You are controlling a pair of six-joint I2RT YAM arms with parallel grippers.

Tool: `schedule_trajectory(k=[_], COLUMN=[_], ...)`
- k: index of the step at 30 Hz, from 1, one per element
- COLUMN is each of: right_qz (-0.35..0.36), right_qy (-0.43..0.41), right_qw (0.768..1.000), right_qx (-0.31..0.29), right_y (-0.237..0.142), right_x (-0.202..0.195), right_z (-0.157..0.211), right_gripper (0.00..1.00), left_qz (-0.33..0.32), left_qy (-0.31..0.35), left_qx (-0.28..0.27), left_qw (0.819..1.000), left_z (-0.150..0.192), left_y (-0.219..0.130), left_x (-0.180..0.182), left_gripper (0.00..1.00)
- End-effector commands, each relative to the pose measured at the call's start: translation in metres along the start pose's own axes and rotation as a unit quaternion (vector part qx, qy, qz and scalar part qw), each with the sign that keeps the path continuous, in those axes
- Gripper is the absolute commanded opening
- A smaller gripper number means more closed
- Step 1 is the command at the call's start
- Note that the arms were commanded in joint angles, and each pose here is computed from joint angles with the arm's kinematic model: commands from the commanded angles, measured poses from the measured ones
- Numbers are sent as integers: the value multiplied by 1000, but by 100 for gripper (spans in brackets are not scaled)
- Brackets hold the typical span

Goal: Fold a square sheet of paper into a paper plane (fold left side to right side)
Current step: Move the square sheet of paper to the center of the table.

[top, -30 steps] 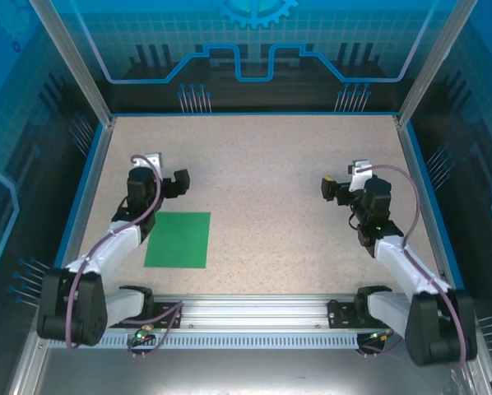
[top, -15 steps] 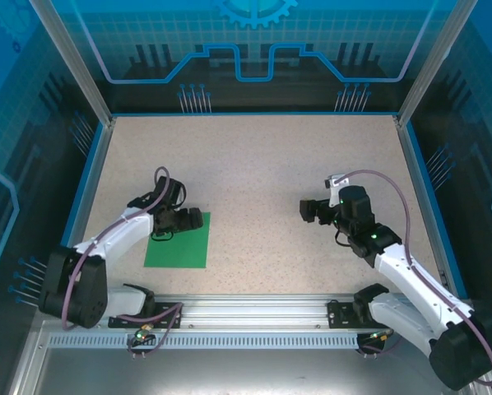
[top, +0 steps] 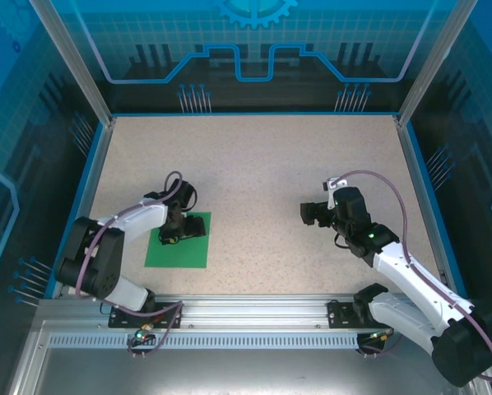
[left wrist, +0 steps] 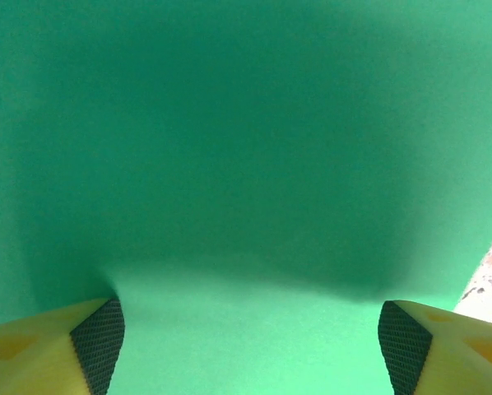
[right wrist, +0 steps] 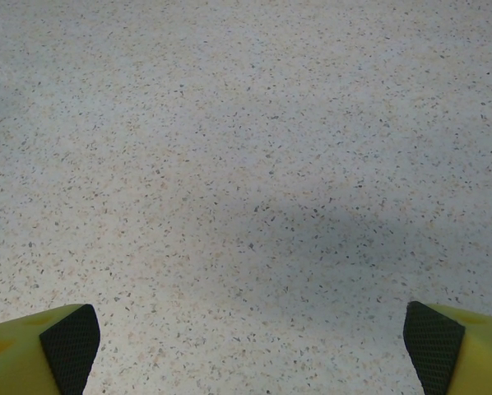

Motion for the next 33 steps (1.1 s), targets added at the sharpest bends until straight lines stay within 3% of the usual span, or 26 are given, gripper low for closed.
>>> schedule_trajectory(k=[1, 15, 20, 26, 33], right_qz=[-1, 4, -1, -7, 9], right_qy=[4, 11, 28, 53, 47], right_qw=[1000, 1000, 999, 996, 990], right_qx=[-7, 2, 24, 66, 135], right_y=[-5, -4, 2, 16, 54], right_x=[5, 3, 5, 13, 37], right_z=[-9, -3, 3, 12, 30], right_gripper=[99, 99, 99, 99, 99], left_qz=[22, 92, 162, 196, 187], left_qy=[11, 128, 141, 150, 105], left_qx=[8, 28, 22, -16, -47], left_qw=[1000, 987, 976, 969, 975], left_z=[-9, -41, -51, -57, -56], left_y=[4, 33, 27, -8, -33], left_x=[-27, -179, -226, -229, -172], left_gripper=[82, 78, 77, 77, 77])
Point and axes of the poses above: each hand's point on the last joint's axis, 136 mm out from that joint toward the fingers, its own y axis out along the fingers, its own x axis along the line the jaws close on, z = x × y, the point moved 4 cm from there along -y, back along the fingers, and after that the axes turned 10 degrees about y, right-handed, at the moved point
